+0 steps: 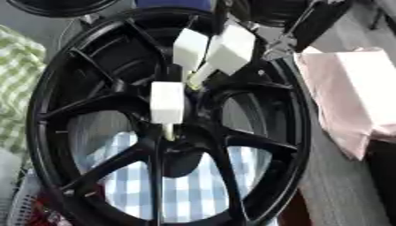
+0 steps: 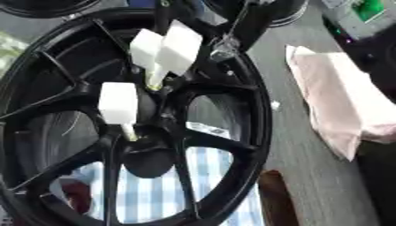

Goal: Pull the pin out of the wheel hub.

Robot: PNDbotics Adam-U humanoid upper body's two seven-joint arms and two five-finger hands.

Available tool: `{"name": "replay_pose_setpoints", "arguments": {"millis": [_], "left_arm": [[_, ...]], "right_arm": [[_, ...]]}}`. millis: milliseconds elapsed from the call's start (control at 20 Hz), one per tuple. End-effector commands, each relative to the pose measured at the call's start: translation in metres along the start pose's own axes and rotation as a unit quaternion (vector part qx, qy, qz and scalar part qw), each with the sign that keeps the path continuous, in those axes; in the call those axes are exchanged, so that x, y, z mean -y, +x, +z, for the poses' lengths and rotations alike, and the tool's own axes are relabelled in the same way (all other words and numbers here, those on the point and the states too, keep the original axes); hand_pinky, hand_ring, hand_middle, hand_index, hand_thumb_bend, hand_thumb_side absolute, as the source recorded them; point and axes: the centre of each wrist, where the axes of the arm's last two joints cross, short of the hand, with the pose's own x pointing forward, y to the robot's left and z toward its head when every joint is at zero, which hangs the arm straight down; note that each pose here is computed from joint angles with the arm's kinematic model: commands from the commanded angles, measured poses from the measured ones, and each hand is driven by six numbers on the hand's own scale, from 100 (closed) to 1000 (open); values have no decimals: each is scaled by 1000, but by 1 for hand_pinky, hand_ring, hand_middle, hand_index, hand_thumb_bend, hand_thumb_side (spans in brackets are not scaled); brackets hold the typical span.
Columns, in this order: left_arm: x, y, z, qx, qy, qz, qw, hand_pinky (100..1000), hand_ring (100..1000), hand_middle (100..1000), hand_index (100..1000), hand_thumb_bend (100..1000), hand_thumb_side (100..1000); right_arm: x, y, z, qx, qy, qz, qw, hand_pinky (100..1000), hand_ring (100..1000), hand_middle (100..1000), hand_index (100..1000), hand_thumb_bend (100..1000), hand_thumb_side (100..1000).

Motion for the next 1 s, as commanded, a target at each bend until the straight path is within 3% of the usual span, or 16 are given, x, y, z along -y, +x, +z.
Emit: {"name": "replay_pose_setpoints", "arguments": {"millis": [50, 700, 1000], "left_arm": [[-5, 8, -2, 15, 4, -10, 1000, 672, 612, 609, 730, 502, 637], [-9, 7, -1, 13, 10, -19, 1000, 671, 611, 609, 730, 503, 635], [-14, 5, 0, 11, 23, -24, 999, 671, 611, 609, 730, 504, 635]], "right_arm": [[14, 0, 14, -16, -9, 12, 1000, 812, 449, 385, 468, 382, 126], [18, -2, 45, -56, -39, -10, 998, 810, 446, 382, 466, 401, 119], [8, -8, 89, -142, -94, -28, 985, 812, 441, 378, 479, 396, 100]]}}
